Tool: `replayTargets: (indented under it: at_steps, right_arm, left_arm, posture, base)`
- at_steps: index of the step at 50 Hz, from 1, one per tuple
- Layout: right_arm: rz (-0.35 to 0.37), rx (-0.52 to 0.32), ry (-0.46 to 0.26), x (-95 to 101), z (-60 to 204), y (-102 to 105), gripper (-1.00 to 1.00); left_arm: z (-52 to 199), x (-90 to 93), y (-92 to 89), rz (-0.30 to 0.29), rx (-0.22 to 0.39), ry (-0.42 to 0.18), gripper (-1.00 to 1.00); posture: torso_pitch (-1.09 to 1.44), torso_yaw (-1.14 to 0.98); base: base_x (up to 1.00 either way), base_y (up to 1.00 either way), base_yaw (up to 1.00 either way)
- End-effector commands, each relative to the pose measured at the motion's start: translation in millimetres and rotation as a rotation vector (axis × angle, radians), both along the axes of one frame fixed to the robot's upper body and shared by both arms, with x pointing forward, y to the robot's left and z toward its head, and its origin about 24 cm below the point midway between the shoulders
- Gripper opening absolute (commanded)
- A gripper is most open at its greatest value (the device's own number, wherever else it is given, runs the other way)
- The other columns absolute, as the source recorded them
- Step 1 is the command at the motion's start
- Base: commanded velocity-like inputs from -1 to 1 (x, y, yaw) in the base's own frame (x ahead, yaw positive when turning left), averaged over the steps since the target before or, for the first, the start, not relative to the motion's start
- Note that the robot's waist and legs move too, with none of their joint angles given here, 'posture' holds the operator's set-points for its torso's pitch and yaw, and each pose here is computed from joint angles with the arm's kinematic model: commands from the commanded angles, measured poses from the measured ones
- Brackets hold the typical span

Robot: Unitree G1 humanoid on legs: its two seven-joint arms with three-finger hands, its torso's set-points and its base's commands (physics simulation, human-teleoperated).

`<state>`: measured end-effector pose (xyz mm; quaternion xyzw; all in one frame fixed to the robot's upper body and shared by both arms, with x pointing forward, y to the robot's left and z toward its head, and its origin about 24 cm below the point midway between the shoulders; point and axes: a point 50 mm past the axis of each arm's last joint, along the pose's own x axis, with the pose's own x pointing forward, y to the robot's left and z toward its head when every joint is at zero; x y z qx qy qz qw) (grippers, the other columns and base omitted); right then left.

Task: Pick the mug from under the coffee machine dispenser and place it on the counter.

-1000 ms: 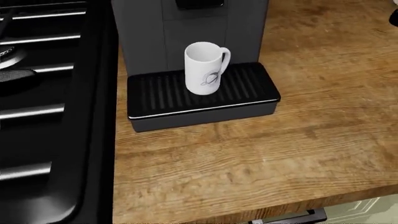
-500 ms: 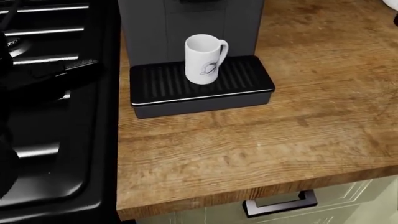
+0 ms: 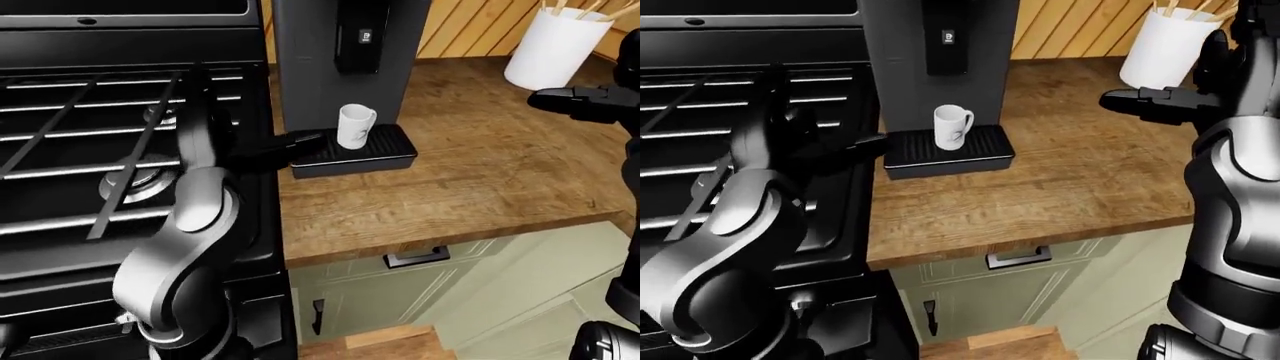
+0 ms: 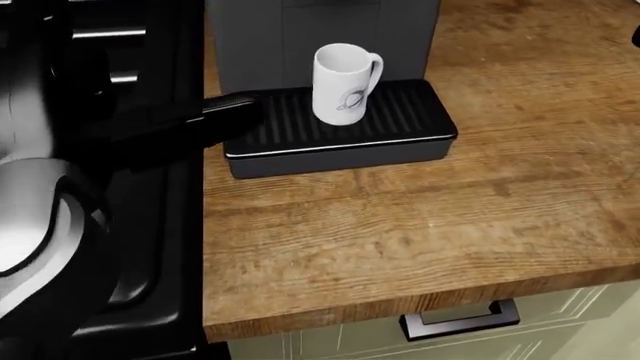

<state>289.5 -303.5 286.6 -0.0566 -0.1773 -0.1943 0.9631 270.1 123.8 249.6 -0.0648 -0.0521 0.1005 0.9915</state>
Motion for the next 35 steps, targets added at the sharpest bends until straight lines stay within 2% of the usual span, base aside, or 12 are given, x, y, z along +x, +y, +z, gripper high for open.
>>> replayTargets:
  at_steps: [1, 9, 19, 28, 35]
  right_arm:
    - [-0.01, -0.034, -0.089, -8.4, 20, 0, 1.0]
    - [-0.012, -0.029, -0.09, -8.4, 20, -1, 1.0]
    - [-0.015, -0.029, -0.091, -9.1, 21, -2, 1.0]
    - [-0.017, -0.031, -0.091, -9.2, 21, -2, 1.0]
    - [-0.017, -0.032, -0.09, -9.2, 20, -3, 1.0]
  left_arm:
    - [12, 0.5, -5.3, -0.004, -0.019, -0.077, 1.0]
    - [9, 6.8, -17.4, -0.026, -0.041, -0.064, 1.0]
    - [6, 10.9, -30.3, -0.035, -0.039, -0.052, 1.0]
    - [4, -4.1, -42.6, -0.071, -0.047, -0.038, 1.0]
    - [-1, -3.5, -53.6, -0.094, -0.057, -0.02, 1.0]
  posture:
    - [0.0, 0.0]
    - [0.0, 0.0]
    - [0.0, 0.0]
    - [0.0, 0.0]
    - [0.0, 0.0]
  base:
    - [0.0, 0.0, 0.0]
    - [0.0, 0.0, 0.0]
    - [0.0, 0.0, 0.0]
    - [0.0, 0.0, 0.0]
    - [0.0, 0.0, 0.0]
